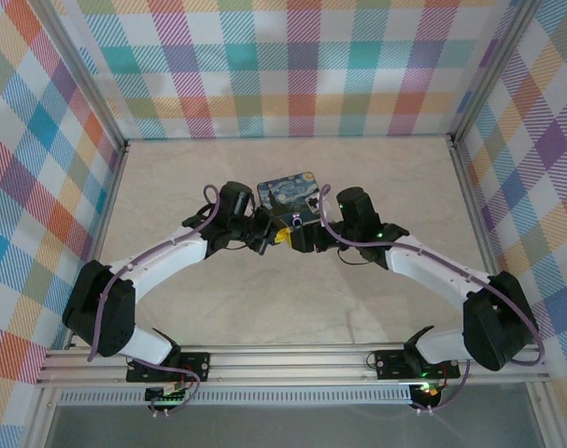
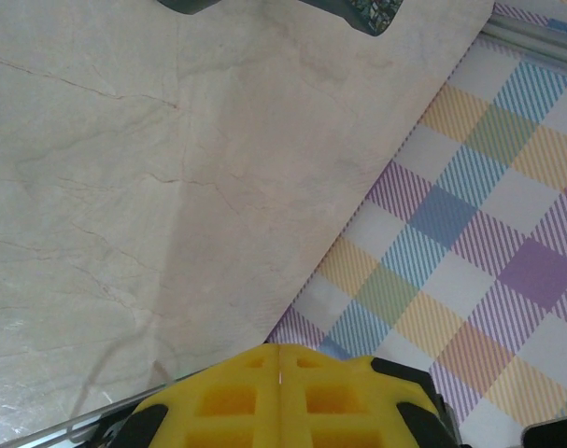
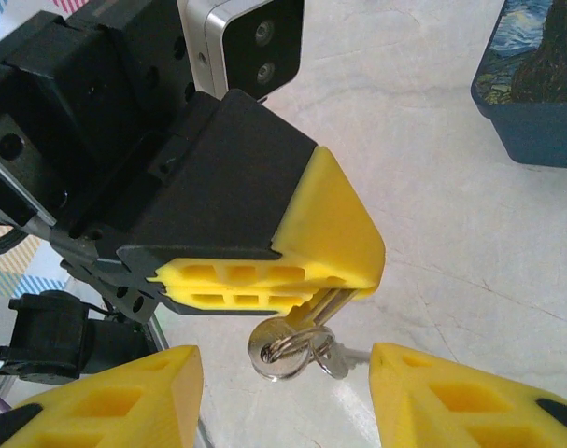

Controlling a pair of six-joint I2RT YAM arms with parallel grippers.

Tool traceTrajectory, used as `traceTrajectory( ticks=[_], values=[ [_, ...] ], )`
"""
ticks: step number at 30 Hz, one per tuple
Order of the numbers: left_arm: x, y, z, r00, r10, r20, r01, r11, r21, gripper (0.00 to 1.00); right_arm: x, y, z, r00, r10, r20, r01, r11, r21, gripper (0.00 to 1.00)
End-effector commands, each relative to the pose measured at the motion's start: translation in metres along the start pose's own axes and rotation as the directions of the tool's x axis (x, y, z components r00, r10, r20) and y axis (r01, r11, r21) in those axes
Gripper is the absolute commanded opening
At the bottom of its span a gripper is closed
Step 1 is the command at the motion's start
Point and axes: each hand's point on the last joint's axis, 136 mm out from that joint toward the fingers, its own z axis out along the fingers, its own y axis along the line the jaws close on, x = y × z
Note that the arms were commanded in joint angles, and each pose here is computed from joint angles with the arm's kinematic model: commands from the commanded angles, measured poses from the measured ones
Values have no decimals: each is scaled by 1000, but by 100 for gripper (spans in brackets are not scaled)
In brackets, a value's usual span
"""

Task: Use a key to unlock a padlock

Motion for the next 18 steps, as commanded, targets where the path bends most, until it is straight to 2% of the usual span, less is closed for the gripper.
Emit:
traceTrajectory(
  ticks=[1, 13, 18],
  values=[
    [-5, -7, -2, 1000, 14, 8, -14, 1000, -1, 0, -5, 5, 3, 999, -38, -17, 37, 999, -18, 49],
    [0, -13, -5, 998, 55, -6, -55, 998, -9, 0, -6, 1, 15, 999, -1, -43, 0, 999, -37, 39],
    [0, -15, -5, 997, 78, -6, -78, 997, -18, 0, -6, 0, 18, 999, 20, -48, -22, 999, -42, 25]
  ],
)
